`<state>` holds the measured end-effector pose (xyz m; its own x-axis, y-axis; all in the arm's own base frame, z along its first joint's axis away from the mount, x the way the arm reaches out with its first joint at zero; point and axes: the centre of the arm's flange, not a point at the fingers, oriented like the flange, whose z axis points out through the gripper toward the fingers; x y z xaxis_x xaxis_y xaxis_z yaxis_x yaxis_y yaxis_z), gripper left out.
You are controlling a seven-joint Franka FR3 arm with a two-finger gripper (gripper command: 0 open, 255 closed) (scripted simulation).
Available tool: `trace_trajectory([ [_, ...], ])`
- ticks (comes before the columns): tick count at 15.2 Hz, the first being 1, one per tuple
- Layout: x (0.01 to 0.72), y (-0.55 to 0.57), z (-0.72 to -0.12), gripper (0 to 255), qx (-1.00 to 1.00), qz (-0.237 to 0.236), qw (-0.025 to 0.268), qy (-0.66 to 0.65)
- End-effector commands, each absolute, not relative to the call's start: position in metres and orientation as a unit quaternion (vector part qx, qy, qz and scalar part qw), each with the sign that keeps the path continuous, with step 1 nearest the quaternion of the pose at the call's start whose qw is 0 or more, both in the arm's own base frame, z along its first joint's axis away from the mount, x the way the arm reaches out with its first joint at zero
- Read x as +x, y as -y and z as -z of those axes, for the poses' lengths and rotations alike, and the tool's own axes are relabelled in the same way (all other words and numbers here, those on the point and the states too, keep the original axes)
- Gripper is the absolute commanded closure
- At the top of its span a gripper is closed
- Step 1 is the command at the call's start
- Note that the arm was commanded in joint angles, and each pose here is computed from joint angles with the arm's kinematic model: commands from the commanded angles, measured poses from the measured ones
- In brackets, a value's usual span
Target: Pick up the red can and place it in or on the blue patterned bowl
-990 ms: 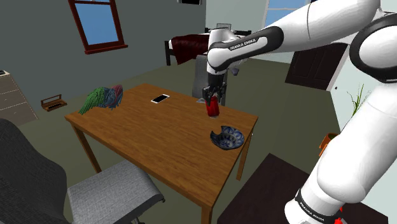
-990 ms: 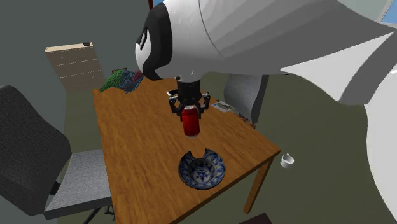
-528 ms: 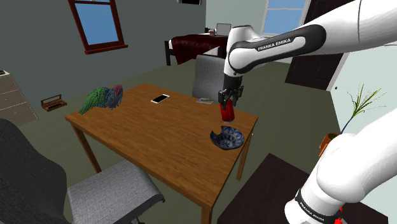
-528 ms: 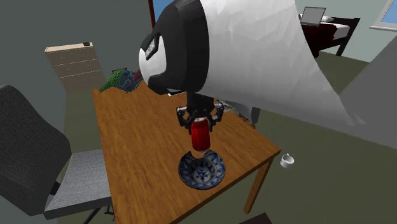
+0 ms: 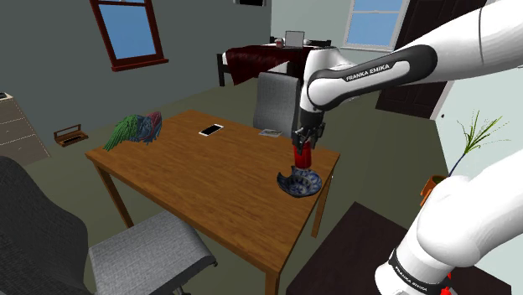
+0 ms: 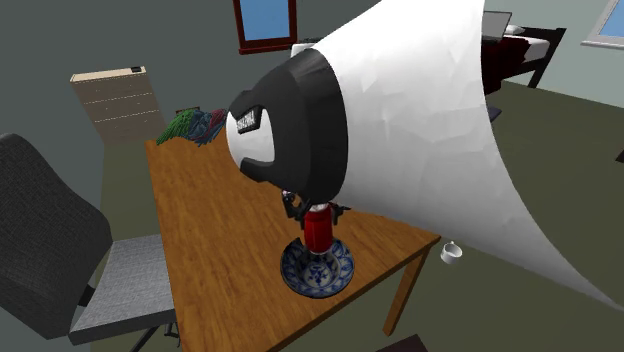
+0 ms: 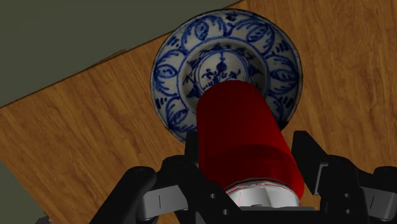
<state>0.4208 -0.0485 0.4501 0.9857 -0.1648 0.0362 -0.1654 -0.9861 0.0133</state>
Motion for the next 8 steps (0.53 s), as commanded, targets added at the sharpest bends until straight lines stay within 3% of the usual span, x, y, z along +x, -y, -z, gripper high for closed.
trace_trajectory([
  [1, 0.421, 0.049, -0.440, 255, 0.996, -0.018, 0.008, 0.083],
  [8, 0.421, 0.049, -0.403, 255, 0.996, -0.018, 0.008, 0.083],
])
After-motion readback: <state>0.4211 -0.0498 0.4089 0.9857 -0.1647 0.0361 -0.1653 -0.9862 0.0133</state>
